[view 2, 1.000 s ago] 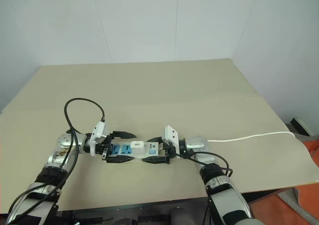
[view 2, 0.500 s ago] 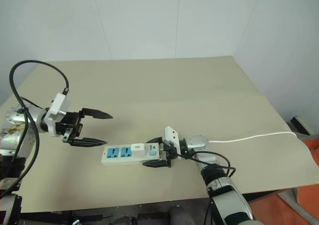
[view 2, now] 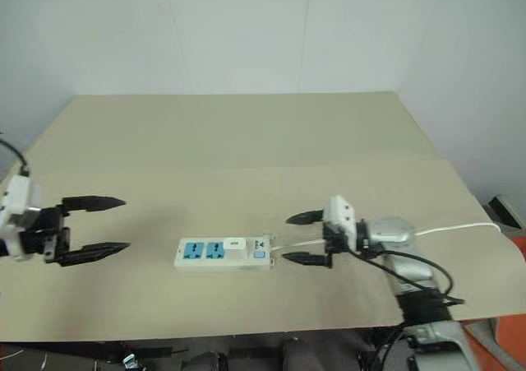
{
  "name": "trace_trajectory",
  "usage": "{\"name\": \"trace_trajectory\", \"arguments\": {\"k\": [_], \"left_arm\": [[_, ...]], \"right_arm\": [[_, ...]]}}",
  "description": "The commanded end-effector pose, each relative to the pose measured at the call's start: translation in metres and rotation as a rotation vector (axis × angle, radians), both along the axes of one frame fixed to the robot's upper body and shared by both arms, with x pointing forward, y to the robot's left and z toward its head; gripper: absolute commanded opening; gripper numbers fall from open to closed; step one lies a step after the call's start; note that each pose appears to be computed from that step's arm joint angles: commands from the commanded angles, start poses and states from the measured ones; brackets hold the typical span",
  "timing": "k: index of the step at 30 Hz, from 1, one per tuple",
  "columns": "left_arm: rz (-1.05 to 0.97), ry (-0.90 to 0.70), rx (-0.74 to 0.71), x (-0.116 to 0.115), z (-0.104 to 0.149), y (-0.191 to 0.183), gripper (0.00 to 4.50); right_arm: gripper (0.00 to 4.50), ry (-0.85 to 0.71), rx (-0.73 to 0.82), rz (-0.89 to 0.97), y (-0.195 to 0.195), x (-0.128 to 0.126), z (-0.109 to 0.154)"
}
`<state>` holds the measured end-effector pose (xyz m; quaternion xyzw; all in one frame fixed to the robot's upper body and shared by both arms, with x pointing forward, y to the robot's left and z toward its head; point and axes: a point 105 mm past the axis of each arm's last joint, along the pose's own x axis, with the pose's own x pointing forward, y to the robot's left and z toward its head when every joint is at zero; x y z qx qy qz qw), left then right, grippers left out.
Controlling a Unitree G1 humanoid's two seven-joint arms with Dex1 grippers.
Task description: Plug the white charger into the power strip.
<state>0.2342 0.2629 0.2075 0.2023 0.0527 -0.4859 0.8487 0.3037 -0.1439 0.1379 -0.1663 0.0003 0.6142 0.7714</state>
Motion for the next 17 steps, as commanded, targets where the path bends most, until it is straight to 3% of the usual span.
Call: {"name": "trace_trajectory", "arguments": {"k": [1, 8, 17], "left_arm": [[0.032, -0.044, 0.002, -0.016, 0.014, 0.0, 4.5], [0.14, -0.026, 0.014, -0.037, 0.015, 0.016, 4.5], [0.118, -0.031, -0.027, -0.029, 0.014, 0.007, 4.5]], "right_arm": [[4.47, -0.046, 0.011, -0.04, -0.018, -0.003, 0.02], [4.47, -0.065, -0.045, -0.147, -0.055, -0.006, 0.033], [4.47, -0.04, -0.058, -0.154, -0.063, -0.012, 0.04]]}}
